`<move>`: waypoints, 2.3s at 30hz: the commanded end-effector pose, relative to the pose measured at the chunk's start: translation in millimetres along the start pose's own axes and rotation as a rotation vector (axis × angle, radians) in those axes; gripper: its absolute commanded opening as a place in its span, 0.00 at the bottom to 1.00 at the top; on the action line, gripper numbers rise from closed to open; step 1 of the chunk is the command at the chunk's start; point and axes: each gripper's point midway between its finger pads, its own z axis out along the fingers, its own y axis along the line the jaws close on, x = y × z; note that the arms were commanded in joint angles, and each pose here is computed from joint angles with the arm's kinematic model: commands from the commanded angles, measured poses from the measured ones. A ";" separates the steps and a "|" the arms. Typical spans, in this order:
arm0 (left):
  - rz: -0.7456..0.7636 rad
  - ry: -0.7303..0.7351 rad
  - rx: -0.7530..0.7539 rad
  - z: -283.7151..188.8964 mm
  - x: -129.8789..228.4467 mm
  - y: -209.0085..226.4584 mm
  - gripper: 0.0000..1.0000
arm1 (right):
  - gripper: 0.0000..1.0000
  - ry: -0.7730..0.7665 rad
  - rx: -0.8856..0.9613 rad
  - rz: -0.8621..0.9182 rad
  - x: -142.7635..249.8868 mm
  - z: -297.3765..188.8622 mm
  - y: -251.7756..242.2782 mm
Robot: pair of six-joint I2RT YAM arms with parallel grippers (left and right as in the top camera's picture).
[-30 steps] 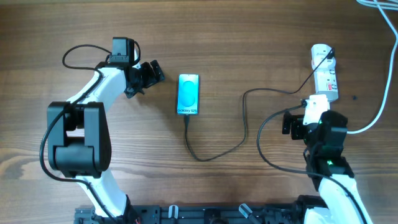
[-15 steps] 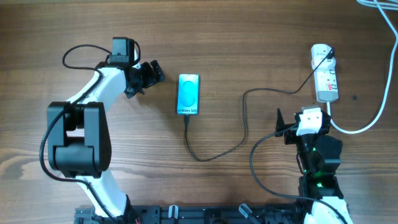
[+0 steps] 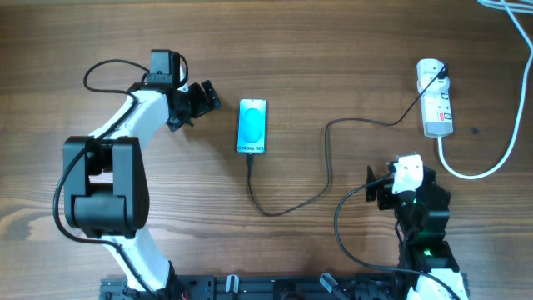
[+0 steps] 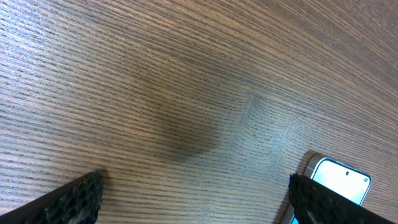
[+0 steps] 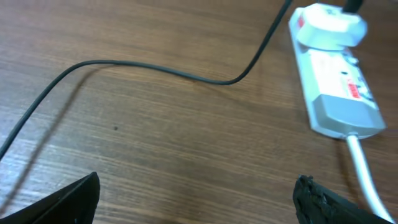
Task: Plug charger to phone and switch on socket
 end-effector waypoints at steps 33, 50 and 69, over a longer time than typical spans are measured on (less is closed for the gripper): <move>-0.033 0.057 -0.057 17.7 17.7 21.8 1.00 | 1.00 -0.321 0.077 0.070 -65.5 -45.7 -14.6; -0.033 0.057 -0.057 17.8 17.9 21.9 1.00 | 1.00 -0.506 0.068 0.243 -97.6 -72.2 -21.4; -0.035 0.057 -0.058 17.8 17.7 22.6 1.00 | 1.00 -0.506 0.068 0.242 -97.6 -72.1 -21.4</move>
